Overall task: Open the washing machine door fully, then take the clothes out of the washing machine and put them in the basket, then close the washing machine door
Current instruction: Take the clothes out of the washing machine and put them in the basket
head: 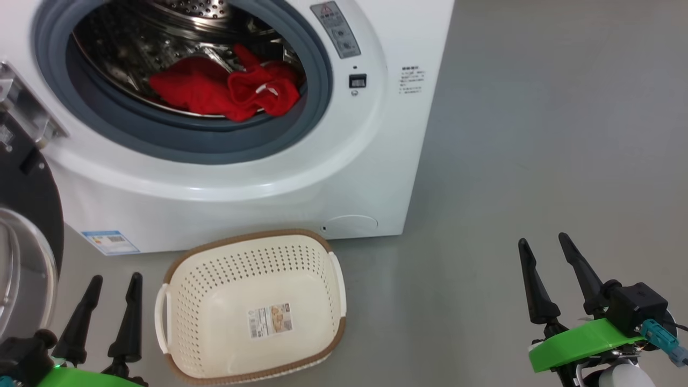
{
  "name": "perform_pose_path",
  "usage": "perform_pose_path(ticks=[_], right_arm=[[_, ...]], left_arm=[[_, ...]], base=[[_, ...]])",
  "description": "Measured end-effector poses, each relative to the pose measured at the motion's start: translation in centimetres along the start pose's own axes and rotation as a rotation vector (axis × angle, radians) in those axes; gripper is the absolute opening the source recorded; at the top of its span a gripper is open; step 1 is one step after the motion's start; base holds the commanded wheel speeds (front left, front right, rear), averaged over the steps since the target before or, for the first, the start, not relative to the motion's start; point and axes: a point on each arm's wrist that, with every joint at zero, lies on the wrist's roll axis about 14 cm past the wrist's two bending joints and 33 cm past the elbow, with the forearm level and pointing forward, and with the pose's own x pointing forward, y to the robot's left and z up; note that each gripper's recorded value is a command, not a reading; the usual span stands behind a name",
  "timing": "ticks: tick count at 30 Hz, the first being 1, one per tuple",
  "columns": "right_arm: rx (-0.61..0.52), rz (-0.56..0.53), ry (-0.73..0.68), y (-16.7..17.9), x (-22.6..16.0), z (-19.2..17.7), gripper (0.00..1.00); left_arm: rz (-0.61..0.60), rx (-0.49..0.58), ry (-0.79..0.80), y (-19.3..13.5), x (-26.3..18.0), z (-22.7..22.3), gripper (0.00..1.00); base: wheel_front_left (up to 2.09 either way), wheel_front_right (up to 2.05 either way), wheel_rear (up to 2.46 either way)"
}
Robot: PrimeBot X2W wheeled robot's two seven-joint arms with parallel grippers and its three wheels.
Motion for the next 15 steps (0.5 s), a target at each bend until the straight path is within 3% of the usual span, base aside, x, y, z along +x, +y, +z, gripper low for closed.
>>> perform_pose_path(ticks=[7, 15], right_arm=[[0.002, 0.002, 0.004, 0.09, 0.14, -0.19, 1.00], [0.000, 0.000, 0.017, 0.06, 0.25, -0.68, 1.00]], left_arm=[[-0.012, 0.008, -0.001, -0.28, 0.22, 0.04, 1.00], [-0.017, 0.005, 0.018, -0.41, 0.44, -0.64, 1.00]], base=[[0.84, -0.95, 0.11], [0.07, -0.07, 0.00]])
